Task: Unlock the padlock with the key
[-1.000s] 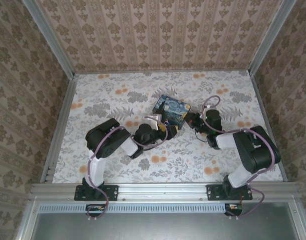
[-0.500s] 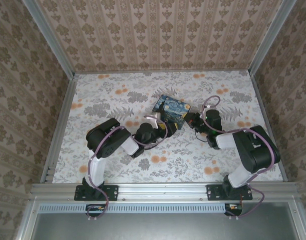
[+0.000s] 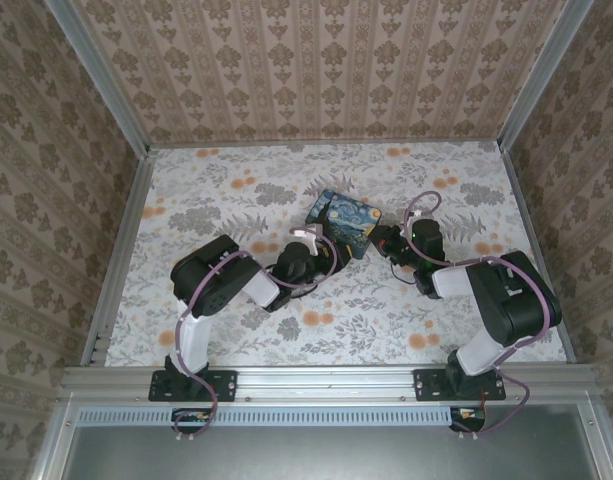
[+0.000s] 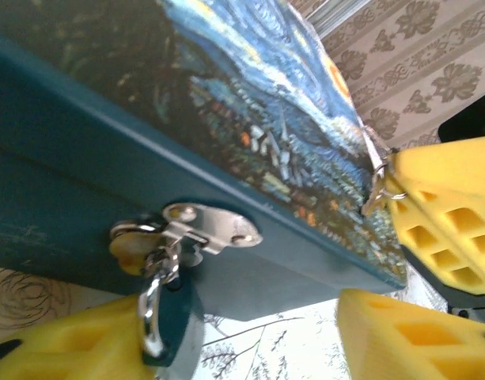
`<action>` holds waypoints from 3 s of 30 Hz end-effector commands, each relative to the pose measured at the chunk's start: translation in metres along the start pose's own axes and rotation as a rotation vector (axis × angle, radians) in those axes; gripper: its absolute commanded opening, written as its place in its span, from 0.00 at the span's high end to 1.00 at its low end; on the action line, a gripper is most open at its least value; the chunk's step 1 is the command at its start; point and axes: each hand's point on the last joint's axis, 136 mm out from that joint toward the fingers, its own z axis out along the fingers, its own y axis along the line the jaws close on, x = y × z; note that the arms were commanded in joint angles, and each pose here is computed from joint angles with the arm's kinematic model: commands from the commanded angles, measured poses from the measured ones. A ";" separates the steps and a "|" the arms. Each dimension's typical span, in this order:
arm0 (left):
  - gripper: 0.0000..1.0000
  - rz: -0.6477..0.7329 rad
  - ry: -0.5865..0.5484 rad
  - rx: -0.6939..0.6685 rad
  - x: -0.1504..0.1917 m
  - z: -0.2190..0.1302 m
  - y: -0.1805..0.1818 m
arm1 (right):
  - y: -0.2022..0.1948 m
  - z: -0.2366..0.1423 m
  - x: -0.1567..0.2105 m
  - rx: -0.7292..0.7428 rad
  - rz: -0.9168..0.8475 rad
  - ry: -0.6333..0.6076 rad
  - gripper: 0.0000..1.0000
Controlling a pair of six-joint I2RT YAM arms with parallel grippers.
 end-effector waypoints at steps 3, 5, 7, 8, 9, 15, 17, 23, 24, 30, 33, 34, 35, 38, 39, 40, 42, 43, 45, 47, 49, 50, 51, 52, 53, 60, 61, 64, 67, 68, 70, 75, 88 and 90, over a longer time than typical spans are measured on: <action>0.52 -0.052 0.133 -0.167 0.040 -0.011 0.051 | -0.016 0.002 0.010 0.050 0.028 0.041 1.00; 0.56 -0.056 0.129 -0.167 0.039 -0.012 0.052 | -0.016 0.002 0.010 0.051 0.028 0.040 1.00; 0.59 -0.059 0.127 -0.167 0.038 -0.013 0.053 | -0.017 0.002 0.011 0.051 0.029 0.043 1.00; 0.61 -0.060 0.126 -0.168 0.038 -0.013 0.054 | -0.016 0.002 0.011 0.051 0.028 0.043 1.00; 0.63 -0.061 0.126 -0.168 0.037 -0.013 0.054 | -0.017 0.001 0.011 0.052 0.029 0.043 1.00; 0.73 -0.065 0.119 -0.167 0.032 -0.014 0.057 | -0.019 0.001 0.012 0.056 0.026 0.045 1.00; 0.76 -0.066 0.120 -0.164 0.032 -0.014 0.057 | -0.019 0.001 0.013 0.057 0.026 0.046 1.00; 0.93 -0.077 0.120 -0.159 0.029 -0.014 0.058 | -0.015 0.001 0.012 0.046 0.022 0.053 1.00; 0.96 -0.078 0.118 -0.154 0.027 -0.014 0.057 | -0.014 0.001 0.012 0.043 0.020 0.055 1.00; 1.00 -0.096 0.118 -0.140 0.021 -0.016 0.054 | 0.001 -0.002 0.012 0.010 0.005 0.070 1.00; 1.00 -0.116 0.106 -0.141 0.016 -0.020 0.054 | 0.014 -0.009 0.013 -0.017 -0.018 0.085 1.00; 1.00 -0.123 0.098 -0.141 0.013 -0.022 0.054 | 0.018 -0.012 0.015 -0.026 -0.025 0.092 1.00; 1.00 -0.132 0.093 -0.144 0.012 -0.024 0.055 | 0.025 -0.016 0.016 -0.041 -0.035 0.099 1.00; 1.00 -0.149 0.072 -0.159 0.006 -0.033 0.056 | 0.035 -0.029 0.024 -0.065 -0.056 0.122 1.00; 1.00 -0.155 0.067 -0.168 0.006 -0.036 0.056 | 0.043 -0.035 0.027 -0.086 -0.069 0.123 1.00; 1.00 -0.157 0.061 -0.173 0.005 -0.039 0.056 | 0.047 -0.039 0.031 -0.098 -0.077 0.132 1.00; 1.00 -0.166 0.047 -0.182 0.003 -0.046 0.056 | 0.054 -0.048 0.042 -0.118 -0.093 0.155 1.00; 1.00 -0.173 0.045 -0.183 0.003 -0.049 0.055 | 0.056 -0.052 0.046 -0.123 -0.099 0.162 1.00; 1.00 -0.188 0.037 -0.184 0.002 -0.057 0.053 | 0.056 -0.060 0.058 -0.125 -0.108 0.176 1.00; 1.00 -0.207 0.038 -0.186 0.004 -0.063 0.050 | 0.055 -0.067 0.067 -0.128 -0.105 0.182 1.00; 1.00 -0.231 0.053 -0.190 0.007 -0.067 0.046 | 0.050 -0.073 0.077 -0.118 -0.098 0.187 1.00; 1.00 -0.238 0.058 -0.183 0.007 -0.068 0.040 | 0.046 -0.076 0.083 -0.110 -0.095 0.190 1.00; 1.00 -0.249 0.068 -0.182 0.009 -0.069 0.036 | 0.042 -0.077 0.088 -0.101 -0.091 0.192 1.00; 1.00 -0.253 0.076 -0.180 0.011 -0.070 0.032 | 0.040 -0.078 0.093 -0.096 -0.086 0.193 1.00; 1.00 -0.260 0.087 -0.176 0.013 -0.069 0.028 | 0.037 -0.079 0.098 -0.091 -0.081 0.196 1.00; 1.00 -0.289 0.134 -0.135 0.025 -0.065 0.004 | 0.025 -0.078 0.129 -0.072 -0.091 0.223 1.00; 1.00 -0.289 0.137 -0.131 0.026 -0.064 0.003 | 0.022 -0.077 0.130 -0.066 -0.091 0.224 1.00; 1.00 -0.288 0.153 -0.118 0.032 -0.063 -0.003 | 0.019 -0.073 0.131 -0.064 -0.093 0.225 1.00; 1.00 -0.280 0.170 -0.101 0.037 -0.062 -0.011 | 0.019 -0.067 0.130 -0.058 -0.110 0.224 1.00; 1.00 -0.278 0.176 -0.097 0.040 -0.062 -0.013 | 0.022 -0.064 0.128 -0.064 -0.121 0.222 1.00; 1.00 -0.278 0.183 -0.092 0.043 -0.063 -0.015 | 0.025 -0.060 0.125 -0.065 -0.137 0.221 1.00; 1.00 -0.280 0.191 -0.081 0.048 -0.066 -0.019 | 0.022 -0.049 0.106 -0.055 -0.132 0.201 1.00; 1.00 -0.348 0.160 -0.033 0.046 -0.056 -0.026 | 0.014 -0.038 0.081 -0.067 -0.071 0.208 1.00; 1.00 -0.382 0.137 -0.014 0.043 -0.052 -0.027 | 0.013 -0.051 0.083 -0.069 -0.054 0.188 1.00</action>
